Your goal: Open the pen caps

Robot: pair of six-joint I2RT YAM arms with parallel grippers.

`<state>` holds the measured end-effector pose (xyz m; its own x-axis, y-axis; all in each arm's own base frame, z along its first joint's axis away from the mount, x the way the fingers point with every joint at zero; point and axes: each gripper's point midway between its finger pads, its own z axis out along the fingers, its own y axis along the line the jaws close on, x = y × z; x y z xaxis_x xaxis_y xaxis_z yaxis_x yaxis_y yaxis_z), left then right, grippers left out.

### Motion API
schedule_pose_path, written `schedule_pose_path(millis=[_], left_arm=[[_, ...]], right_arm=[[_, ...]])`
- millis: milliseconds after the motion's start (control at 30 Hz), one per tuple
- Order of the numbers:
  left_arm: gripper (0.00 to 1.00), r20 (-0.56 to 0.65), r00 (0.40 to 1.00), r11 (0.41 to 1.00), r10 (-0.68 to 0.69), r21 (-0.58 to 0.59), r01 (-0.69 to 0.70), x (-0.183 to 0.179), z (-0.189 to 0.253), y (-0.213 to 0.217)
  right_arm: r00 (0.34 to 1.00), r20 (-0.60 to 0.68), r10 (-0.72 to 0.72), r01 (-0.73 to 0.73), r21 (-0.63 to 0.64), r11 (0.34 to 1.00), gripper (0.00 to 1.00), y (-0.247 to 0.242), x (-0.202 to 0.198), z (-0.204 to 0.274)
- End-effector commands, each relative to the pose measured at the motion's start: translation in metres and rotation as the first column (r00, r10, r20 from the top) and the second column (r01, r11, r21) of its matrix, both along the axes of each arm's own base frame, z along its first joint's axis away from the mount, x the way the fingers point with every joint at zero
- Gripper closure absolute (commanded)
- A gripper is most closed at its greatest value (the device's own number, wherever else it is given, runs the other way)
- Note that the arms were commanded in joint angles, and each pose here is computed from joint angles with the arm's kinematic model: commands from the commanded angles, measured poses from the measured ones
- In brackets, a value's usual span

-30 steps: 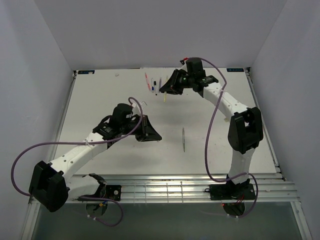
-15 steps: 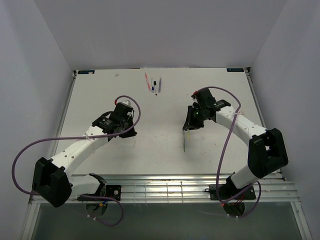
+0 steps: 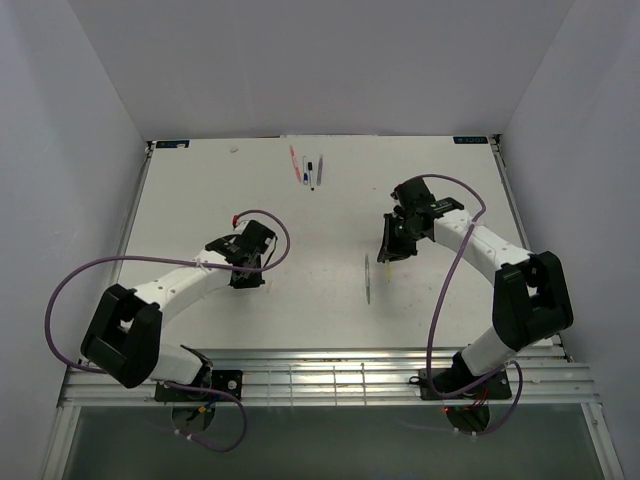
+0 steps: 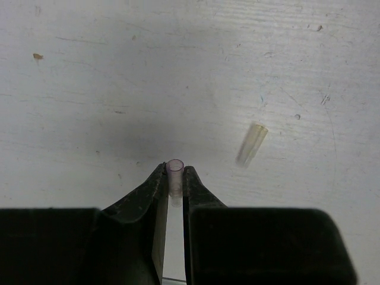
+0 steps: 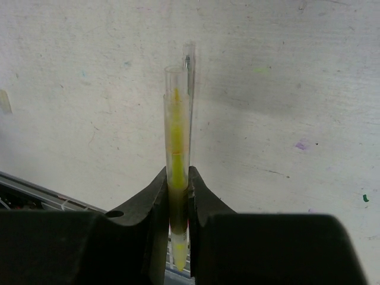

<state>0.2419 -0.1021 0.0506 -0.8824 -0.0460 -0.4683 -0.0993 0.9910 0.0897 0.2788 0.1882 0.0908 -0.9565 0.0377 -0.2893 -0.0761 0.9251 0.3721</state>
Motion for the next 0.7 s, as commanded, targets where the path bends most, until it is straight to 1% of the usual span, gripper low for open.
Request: schedule_pose_path(millis=[0, 100, 267, 400, 667], left_arm=[[1.0, 0.057, 0.998, 0.999, -0.033, 0.007, 0.032, 0.019, 0.003, -0.005], [1.0, 0.047, 0.997, 0.998, -0.063, -0.024, 0.064, 0.02, -0.003, -0.014], [1.0, 0.004, 0.996, 0.995, -0.091, -0.041, 0.091, 0.017, -0.017, -0.02], [1.0, -0.005, 0.996, 0.994, -0.093, -0.054, 0.092, 0.015, -0.022, -0.022], [0.99, -0.061, 0.995, 0.99, -0.08, -0.121, 0.072, 0.002, -0.034, -0.031]], right_arm=[[1.0, -0.007, 0.008, -0.008, -0.002, 1.0, 0.92, -0.006, 0.002, -0.004], [1.0, -0.01, 0.003, -0.003, 0.003, 1.0, 0.92, -0.008, 0.004, -0.004], [1.0, -0.014, -0.002, 0.002, 0.016, 1.0, 0.92, -0.008, 0.007, -0.007], [1.0, -0.025, -0.004, 0.004, 0.018, 1.0, 0.92, -0.009, 0.005, -0.012], [0.999, -0.046, -0.002, 0.002, 0.011, 1.0, 0.92, -0.01, 0.002, -0.026]])
